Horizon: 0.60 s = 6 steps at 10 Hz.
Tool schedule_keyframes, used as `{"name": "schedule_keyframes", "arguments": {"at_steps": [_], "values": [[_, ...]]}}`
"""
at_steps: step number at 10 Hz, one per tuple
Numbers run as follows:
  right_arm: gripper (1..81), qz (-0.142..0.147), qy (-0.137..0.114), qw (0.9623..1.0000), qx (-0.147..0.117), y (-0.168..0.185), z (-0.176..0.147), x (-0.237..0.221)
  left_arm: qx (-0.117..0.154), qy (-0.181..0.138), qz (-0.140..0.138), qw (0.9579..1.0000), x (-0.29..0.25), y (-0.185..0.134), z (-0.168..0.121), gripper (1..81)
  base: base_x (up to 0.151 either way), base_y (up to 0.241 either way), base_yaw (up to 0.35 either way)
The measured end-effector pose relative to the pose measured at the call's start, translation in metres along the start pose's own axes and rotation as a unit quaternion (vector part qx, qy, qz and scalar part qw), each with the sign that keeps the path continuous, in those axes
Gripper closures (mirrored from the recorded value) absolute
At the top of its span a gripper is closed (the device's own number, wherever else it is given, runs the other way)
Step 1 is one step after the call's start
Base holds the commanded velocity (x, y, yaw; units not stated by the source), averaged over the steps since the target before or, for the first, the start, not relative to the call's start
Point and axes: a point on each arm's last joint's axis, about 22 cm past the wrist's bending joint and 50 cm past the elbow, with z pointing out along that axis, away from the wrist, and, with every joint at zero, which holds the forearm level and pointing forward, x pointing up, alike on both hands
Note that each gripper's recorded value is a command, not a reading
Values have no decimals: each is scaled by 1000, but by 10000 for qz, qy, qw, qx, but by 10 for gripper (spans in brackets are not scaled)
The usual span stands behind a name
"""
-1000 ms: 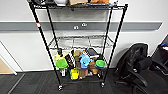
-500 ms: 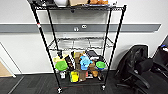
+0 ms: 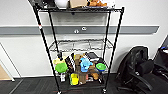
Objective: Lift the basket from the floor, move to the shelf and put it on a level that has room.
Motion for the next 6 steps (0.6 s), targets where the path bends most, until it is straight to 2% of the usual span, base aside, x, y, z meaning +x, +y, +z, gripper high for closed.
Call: {"name": "schedule_keyframes", "arguments": {"at_steps": [2,6], "values": [[10,0,-26,10000,16,4,13,2,-77,-66,130,9999,17,27,26,10,0,0,0],[10,50,-155,9999,34,21,53,8,45,-448,183,9988,7,16,77,10,0,0,0]]}}
